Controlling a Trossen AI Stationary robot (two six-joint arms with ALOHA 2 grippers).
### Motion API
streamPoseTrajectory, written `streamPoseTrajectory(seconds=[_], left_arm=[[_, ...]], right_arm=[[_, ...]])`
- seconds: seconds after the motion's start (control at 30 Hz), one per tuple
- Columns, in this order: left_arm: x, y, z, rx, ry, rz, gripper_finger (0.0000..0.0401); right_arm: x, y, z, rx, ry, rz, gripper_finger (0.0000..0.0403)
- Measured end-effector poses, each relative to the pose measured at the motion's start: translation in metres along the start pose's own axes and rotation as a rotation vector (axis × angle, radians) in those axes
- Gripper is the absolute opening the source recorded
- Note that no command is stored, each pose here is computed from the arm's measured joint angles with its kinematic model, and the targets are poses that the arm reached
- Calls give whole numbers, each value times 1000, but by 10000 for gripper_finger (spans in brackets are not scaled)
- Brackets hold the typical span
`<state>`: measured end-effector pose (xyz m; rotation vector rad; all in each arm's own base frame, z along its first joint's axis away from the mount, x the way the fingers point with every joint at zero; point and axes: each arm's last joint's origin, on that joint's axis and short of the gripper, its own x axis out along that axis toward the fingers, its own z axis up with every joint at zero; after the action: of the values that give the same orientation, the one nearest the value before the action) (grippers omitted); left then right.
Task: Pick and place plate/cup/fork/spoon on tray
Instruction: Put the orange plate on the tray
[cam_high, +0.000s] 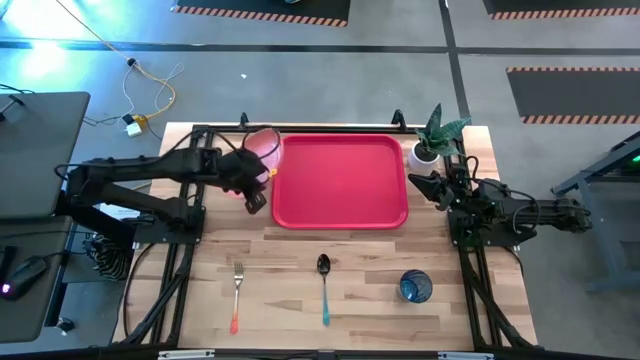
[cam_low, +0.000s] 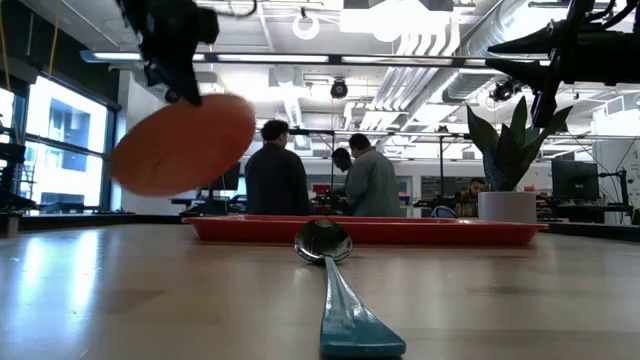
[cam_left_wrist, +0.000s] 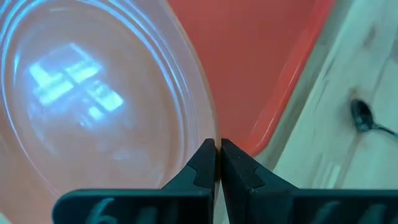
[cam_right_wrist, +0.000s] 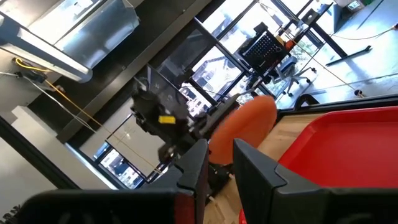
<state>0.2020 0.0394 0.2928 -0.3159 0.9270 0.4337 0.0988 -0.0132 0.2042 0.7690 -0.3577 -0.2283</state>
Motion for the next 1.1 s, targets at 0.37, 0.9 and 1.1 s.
streamPoseTrajectory(seconds=[0.37,0.9,1.1], left_arm=[[-34,-5,36,322,-219,33,1],[-5,-25,81,812,-252,86,3],[27,-34,88,937,-168,83,4]], right_arm=[[0,-1,2,10,-67,-60,67],[-1,6,12,33,-176,-10,67],[-1,6,12,28,-179,-7,67]])
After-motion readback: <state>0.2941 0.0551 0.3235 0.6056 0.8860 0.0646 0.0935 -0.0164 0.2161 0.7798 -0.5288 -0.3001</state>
